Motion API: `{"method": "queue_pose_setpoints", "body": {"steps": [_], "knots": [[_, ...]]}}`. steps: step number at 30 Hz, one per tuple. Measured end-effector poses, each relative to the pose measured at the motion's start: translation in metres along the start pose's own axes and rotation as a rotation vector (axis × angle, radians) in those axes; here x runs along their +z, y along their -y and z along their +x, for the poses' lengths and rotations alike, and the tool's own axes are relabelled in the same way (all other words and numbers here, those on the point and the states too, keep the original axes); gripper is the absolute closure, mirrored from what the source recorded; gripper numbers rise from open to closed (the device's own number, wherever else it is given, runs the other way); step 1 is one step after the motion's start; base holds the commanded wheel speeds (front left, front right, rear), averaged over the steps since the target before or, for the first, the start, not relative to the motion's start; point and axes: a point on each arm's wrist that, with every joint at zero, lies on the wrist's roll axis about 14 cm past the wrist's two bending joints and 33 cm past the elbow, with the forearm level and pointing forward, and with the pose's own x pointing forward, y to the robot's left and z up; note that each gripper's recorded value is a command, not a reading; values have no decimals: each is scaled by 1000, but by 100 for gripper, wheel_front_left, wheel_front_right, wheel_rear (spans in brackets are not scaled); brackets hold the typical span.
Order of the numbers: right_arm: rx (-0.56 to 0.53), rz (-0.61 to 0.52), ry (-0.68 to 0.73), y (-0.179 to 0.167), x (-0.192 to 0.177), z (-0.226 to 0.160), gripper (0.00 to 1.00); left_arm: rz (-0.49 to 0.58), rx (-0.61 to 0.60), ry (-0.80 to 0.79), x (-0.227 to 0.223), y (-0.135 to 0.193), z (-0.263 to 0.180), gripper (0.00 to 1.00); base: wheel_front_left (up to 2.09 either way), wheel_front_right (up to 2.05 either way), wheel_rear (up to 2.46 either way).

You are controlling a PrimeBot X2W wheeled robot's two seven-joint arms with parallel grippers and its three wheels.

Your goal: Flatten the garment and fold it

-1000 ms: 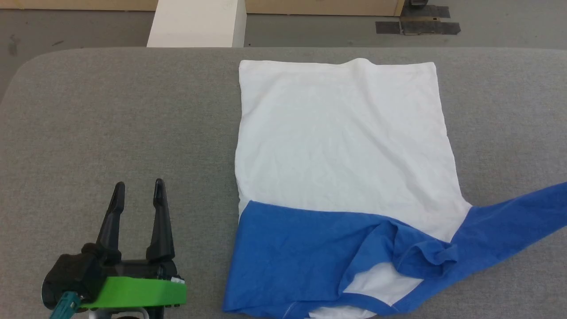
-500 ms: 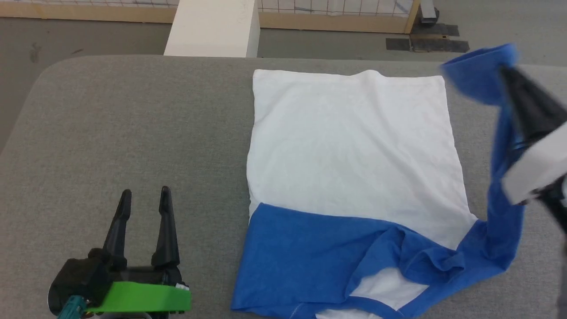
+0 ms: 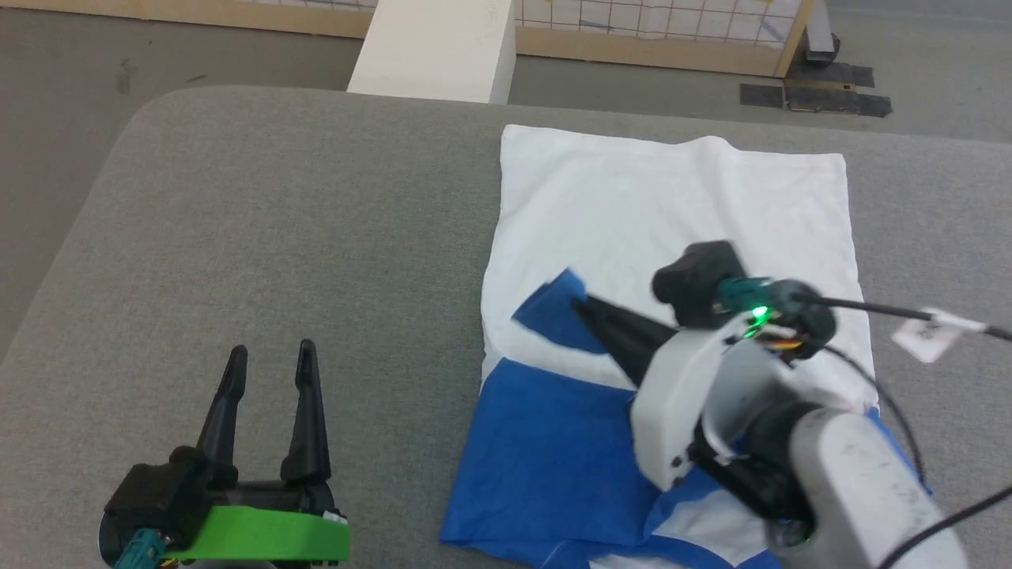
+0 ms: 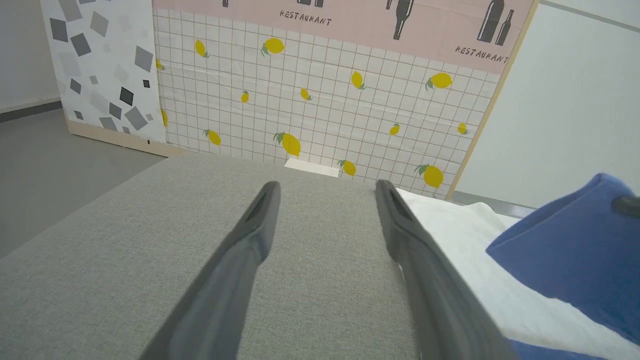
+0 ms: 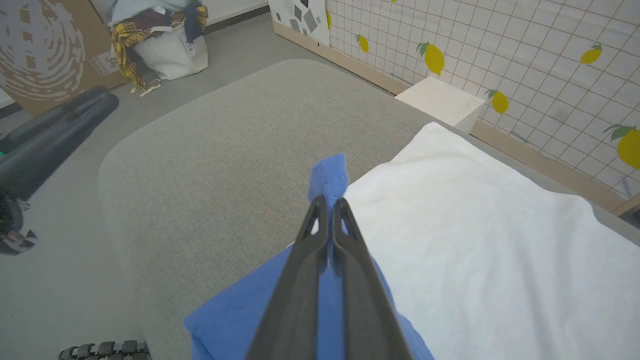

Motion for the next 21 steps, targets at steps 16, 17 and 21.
{"method": "queue_pose_setpoints", "body": {"steps": [16,17,21], "knots": [[121,31,-254,-42,-119,59,8,-3,57,-57,-17,-13,-7,0,0,0,0],[126,27,-248,-44,-118,60,0,-1,60,-56,-17,-14,-7,0,0,0,0],[120,56,-186,-39,-100,65,0,-1,56,-53,-18,-13,-6,0,0,0,0]]}}
